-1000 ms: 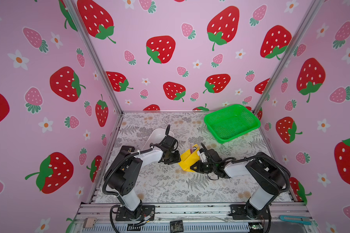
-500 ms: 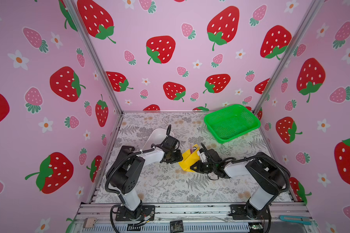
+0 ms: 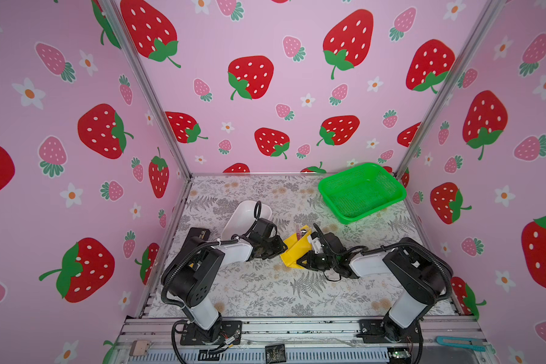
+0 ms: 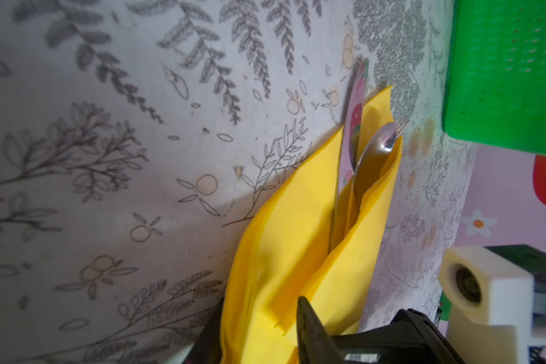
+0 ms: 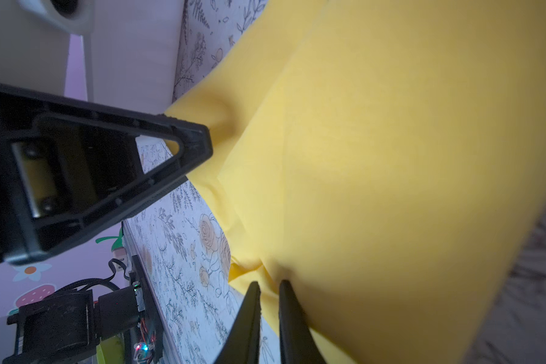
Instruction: Place the utensils on the paper napkin and roll it up
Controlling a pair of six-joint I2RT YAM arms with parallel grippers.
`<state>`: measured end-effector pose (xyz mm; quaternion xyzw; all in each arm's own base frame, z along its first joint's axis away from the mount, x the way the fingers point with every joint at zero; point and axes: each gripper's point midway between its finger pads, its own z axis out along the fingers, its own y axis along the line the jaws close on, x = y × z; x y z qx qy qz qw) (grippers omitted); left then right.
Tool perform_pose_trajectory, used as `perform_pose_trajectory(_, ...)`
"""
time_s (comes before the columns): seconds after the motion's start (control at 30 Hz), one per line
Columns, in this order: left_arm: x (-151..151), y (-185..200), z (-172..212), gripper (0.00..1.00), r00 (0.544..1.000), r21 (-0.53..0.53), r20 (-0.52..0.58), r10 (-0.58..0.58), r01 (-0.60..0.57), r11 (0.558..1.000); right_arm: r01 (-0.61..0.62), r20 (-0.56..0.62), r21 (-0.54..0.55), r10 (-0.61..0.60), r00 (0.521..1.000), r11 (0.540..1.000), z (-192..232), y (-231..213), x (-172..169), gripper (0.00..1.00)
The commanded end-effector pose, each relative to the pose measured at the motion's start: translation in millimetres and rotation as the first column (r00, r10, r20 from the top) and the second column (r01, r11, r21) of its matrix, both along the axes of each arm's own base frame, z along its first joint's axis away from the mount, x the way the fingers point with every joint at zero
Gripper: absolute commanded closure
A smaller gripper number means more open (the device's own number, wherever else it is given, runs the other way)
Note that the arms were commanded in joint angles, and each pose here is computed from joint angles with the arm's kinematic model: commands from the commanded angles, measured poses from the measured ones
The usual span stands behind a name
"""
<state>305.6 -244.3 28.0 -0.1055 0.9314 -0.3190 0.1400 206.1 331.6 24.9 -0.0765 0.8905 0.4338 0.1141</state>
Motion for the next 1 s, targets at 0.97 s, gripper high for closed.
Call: perform_pose_trajectory(0.97, -1, -16, 45, 0.98, 0.985, -0.014, 0.074, -0.153, 0.154, 0.988, 0.054, -0.014, -0.029, -0.054, 0.998, 0.998, -5, -8, 2, 0.84)
